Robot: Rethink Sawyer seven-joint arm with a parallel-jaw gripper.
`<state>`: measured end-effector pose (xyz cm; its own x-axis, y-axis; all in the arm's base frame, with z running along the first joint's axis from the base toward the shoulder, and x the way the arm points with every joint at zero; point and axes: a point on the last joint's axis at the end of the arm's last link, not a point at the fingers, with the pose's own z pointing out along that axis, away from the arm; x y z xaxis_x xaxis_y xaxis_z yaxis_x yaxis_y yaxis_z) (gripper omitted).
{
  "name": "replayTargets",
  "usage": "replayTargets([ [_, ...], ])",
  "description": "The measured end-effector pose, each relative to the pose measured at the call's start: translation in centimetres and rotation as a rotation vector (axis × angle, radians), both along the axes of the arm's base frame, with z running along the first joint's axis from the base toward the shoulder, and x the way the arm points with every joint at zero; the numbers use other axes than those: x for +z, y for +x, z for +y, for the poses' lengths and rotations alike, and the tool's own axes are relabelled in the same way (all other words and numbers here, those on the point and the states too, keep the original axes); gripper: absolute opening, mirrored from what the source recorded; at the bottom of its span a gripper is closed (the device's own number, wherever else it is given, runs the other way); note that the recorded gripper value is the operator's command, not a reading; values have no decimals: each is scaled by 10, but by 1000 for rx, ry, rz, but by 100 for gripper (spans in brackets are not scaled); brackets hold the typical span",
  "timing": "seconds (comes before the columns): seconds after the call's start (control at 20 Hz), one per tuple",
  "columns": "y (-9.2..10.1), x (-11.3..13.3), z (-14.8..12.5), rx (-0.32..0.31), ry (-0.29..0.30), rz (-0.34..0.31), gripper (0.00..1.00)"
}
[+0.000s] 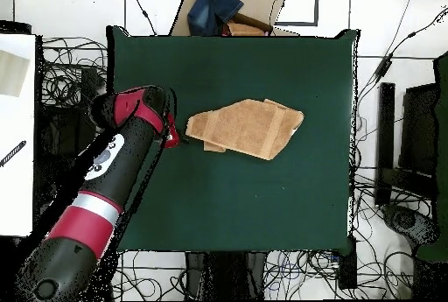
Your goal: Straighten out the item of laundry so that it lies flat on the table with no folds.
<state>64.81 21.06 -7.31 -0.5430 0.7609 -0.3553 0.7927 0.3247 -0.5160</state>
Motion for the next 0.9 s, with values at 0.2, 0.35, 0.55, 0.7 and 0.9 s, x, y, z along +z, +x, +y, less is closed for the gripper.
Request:
replayTargets([
  [0.2, -1, -7, -2, 10, -2, -5, 0],
  [0.35, -1, -6, -1, 12, -3, -8, 0],
  [0.55, -1, -6, -2, 12, -3, -8, 0],
  [0.7, -1, -6, -2, 12, -3, -8, 0],
  [0.9, -1, -6, -2, 12, -3, -8, 0],
])
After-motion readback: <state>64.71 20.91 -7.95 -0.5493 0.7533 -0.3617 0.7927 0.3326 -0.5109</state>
